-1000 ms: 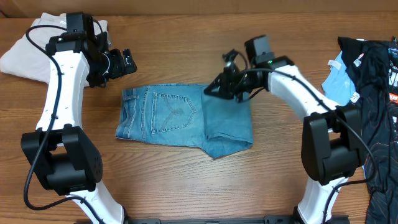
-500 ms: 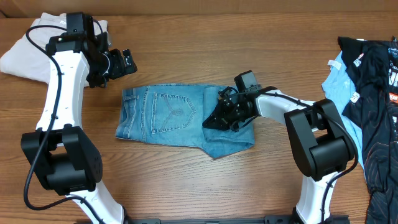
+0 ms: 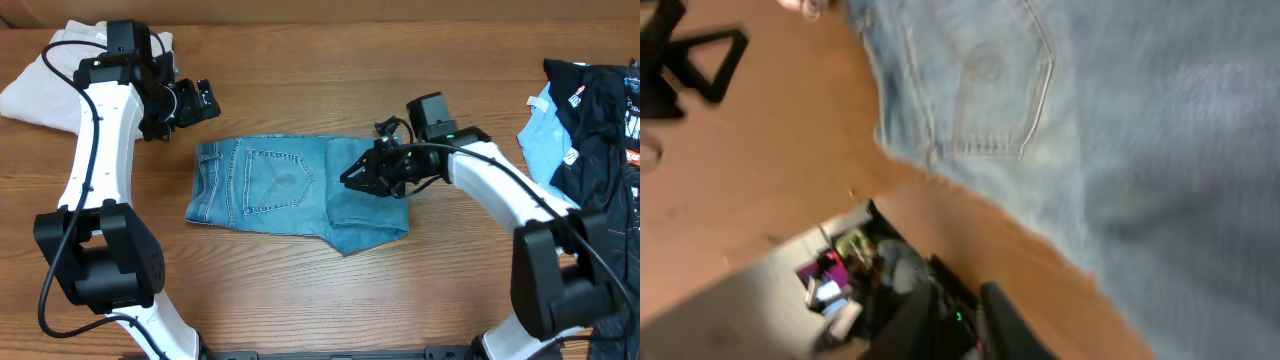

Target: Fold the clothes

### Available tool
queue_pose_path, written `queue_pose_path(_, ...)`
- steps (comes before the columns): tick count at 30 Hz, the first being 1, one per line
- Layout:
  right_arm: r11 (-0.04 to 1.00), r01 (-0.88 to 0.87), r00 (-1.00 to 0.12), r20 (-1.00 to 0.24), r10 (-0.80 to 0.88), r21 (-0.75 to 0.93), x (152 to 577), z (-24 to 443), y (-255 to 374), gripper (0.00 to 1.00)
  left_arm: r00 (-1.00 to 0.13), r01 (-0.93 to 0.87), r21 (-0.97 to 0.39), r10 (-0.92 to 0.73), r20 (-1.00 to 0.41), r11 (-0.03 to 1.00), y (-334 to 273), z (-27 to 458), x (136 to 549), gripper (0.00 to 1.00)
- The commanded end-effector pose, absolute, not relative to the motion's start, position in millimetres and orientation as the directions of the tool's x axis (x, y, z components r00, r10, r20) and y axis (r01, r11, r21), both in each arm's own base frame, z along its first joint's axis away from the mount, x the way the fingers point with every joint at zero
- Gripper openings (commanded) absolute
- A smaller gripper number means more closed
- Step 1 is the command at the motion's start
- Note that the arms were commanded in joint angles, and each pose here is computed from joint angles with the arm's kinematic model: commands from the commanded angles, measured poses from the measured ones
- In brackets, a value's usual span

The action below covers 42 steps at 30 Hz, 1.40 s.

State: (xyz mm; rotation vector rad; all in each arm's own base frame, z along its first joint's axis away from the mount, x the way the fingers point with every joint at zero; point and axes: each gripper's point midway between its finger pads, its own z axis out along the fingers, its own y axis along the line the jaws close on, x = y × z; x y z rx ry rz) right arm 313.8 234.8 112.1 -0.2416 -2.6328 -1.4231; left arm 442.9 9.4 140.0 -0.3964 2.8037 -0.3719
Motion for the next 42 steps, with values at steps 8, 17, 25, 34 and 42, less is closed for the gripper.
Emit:
queue_pose_path(8,0.625,0.249,-0.961,0.269,0.064,0.74,275,65,223,0.27,-0.927,-0.198,-0.273,-0.27,-0.26,0.941,6,141,448,1.0)
queue_pose_path(17,0.623,0.335,-0.934,0.336,0.121,0.707,253,32,210,0.17,-0.927,-0.198,-0.273,-0.271,-0.26,0.941,6,141,448,1.0)
queue_pose_path(25,0.601,0.349,-0.935,0.311,0.172,0.719,275,53,204,0.04,-0.927,-0.198,-0.274,-0.27,-0.259,0.941,6,141,448,1.0)
queue_pose_path(34,0.567,0.147,-0.985,0.064,0.162,0.81,314,135,211,0.1,-0.926,-0.197,-0.274,-0.27,-0.263,0.941,6,141,448,1.0)
queue_pose_path(42,0.623,0.234,-0.972,0.168,0.163,0.746,301,86,211,0.13,-0.926,-0.197,-0.274,-0.27,-0.265,0.941,6,141,449,1.0)
